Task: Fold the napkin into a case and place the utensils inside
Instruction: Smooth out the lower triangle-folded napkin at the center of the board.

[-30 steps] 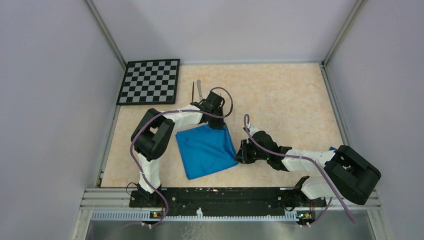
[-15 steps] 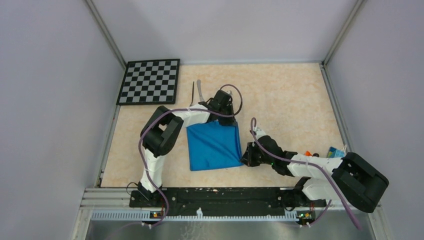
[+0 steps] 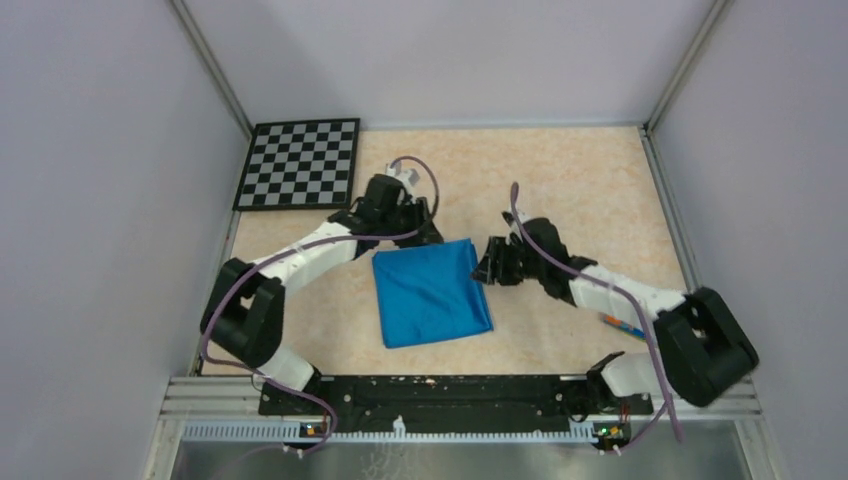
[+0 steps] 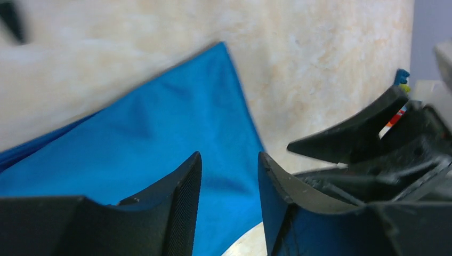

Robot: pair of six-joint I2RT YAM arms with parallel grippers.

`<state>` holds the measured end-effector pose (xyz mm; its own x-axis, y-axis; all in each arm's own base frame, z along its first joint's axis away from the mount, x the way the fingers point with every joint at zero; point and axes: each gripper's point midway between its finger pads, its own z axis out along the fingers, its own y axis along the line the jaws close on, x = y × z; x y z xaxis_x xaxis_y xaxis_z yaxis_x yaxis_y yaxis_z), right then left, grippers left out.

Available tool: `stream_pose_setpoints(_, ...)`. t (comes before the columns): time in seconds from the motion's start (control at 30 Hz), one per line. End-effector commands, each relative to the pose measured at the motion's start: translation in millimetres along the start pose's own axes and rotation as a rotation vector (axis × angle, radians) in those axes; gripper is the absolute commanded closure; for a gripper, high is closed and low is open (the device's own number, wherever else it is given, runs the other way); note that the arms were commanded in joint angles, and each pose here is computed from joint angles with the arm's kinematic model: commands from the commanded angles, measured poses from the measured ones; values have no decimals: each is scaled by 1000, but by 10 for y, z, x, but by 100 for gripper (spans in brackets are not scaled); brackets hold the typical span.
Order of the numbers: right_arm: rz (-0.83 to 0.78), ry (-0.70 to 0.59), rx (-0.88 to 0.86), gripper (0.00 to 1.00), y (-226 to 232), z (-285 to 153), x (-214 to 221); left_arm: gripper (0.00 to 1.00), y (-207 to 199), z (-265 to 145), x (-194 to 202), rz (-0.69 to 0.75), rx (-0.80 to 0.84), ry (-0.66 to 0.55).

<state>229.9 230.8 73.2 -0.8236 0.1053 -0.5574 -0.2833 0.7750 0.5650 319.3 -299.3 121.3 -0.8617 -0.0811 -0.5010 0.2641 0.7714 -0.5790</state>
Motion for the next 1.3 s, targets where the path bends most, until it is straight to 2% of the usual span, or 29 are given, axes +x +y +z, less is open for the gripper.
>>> stream_pose_setpoints(0.0, -26, 26, -248, 60, 499, 278, -470, 56, 497, -362, 42, -98, -16, -28)
stream_pose_setpoints(0.1, 18, 59, -322, 80, 620, 525, -640, 66, 765, -406, 42, -138, -28, -35)
stream_pose_setpoints(0.13, 34, 69, -333, 83, 618, 621, -683, 69, 832, -405, 54, -140, -43, -25)
stream_pose_setpoints(0.23, 83, 92, -370, 87, 534, 817, -741, 73, 985, -390, 12, -158, -66, -37)
stream_pose_setpoints(0.33, 135, 81, -330, 88, 165, 912, -735, 74, 1212, -366, 20, -178, -136, -46)
stream_pose_setpoints(0.53, 211, 152, -281, 89, -349, 1082, -473, 76, 1583, -189, 204, -236, -216, -6)
stream_pose_setpoints(0.67, 152, 138, -182, 87, -446, 1010, -556, 76, 1619, -124, 218, -214, -212, 15)
stream_pose_setpoints(0.77, 81, 108, -135, 83, -352, 835, -771, 74, 1506, -212, 128, -181, -185, 4)
stream_pose_setpoints(0.87, 10, 91, -172, 75, -36, 644, -865, 67, 1301, -344, 24, -162, -124, -25)
stream_pose_setpoints(0.93, -14, 127, -238, 71, 226, 562, -744, 62, 1210, -396, 3, -162, -93, -32)
stream_pose_setpoints(1.07, 59, 179, -359, 71, 409, 430, -357, 63, 1258, -385, 54, -184, -108, -27)
stream_pose_setpoints(1.27, 114, 265, -316, 73, 137, 287, 317, 64, 1584, -229, 284, -226, -199, 10)
